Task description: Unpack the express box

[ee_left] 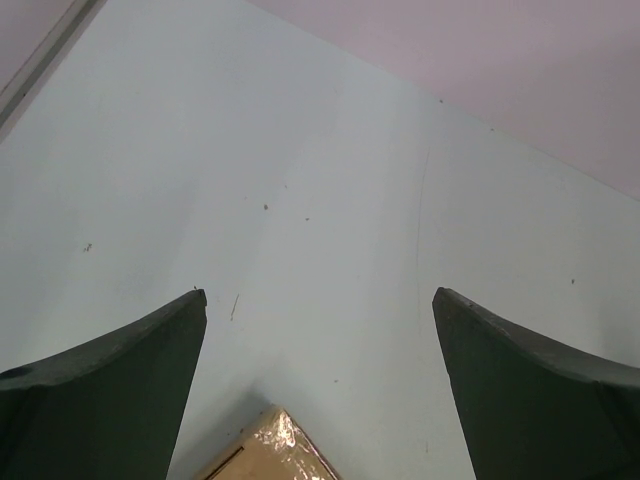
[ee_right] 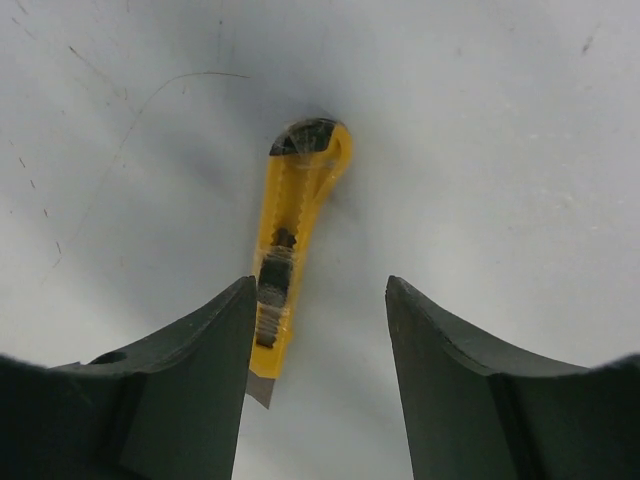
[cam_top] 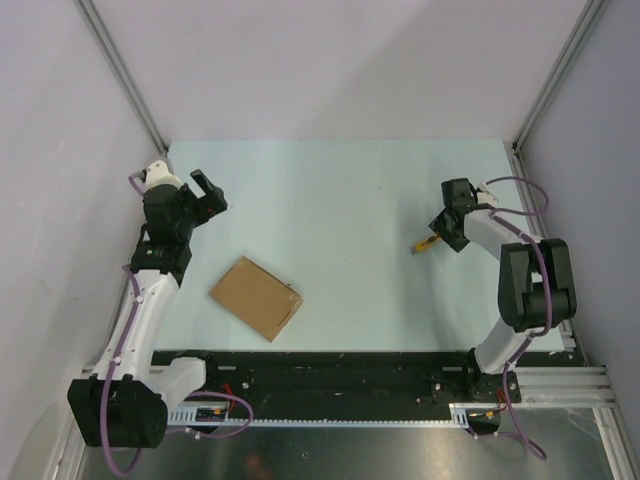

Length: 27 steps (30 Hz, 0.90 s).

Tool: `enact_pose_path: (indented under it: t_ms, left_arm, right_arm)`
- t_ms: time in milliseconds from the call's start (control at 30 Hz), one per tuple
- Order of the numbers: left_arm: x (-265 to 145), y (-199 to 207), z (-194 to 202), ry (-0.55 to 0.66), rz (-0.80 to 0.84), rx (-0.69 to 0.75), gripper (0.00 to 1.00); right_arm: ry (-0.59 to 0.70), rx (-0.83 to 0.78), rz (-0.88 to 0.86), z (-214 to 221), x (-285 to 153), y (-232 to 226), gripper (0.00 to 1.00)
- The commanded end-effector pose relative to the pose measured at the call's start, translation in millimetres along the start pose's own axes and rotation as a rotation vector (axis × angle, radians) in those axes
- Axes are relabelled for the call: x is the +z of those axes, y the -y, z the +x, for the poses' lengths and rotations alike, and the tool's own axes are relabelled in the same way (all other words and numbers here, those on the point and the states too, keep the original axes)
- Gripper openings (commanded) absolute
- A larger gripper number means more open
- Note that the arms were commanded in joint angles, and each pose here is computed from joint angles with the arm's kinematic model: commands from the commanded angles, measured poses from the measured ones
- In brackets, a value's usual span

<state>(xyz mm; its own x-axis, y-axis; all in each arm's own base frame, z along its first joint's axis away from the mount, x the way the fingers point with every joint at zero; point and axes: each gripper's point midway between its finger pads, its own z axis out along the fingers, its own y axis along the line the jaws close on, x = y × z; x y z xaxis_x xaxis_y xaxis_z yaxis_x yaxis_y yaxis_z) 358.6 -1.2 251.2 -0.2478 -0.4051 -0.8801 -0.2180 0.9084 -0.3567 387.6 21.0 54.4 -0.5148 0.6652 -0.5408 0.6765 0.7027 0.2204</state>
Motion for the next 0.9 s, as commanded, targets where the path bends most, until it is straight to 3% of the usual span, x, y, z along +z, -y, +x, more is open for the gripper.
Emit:
enact_pose_path:
  t_ms: [0, 100, 733, 833, 867]
  left_arm:
    - [-4, 7, -12, 0.04, 0.034, -0.018, 1.0]
    - [-5, 9, -11, 0.034, 0.05, -0.017, 1.0]
    - [-8, 7, -7, 0.032, 0.049, -0.002, 1.0]
    - [-9, 7, -7, 0.035, 0.053, -0.003, 1.0]
    - [-10, 8, -7, 0.035, 0.058, 0.002, 1.0]
  right_arm:
    - [0.019, 0.088, 0.004, -8, 2, -23, 0.58]
    - [0.003, 0.069, 0.029, -4, 11, -27, 0.53]
    - [-0.031, -0.05, 0.263, 8, 41, -18, 0.45]
    - [-0.038, -0.064, 0.279, 12, 41, -15, 0.42]
    - [-0.041, -0.067, 0.28, 13, 40, -15, 0.36]
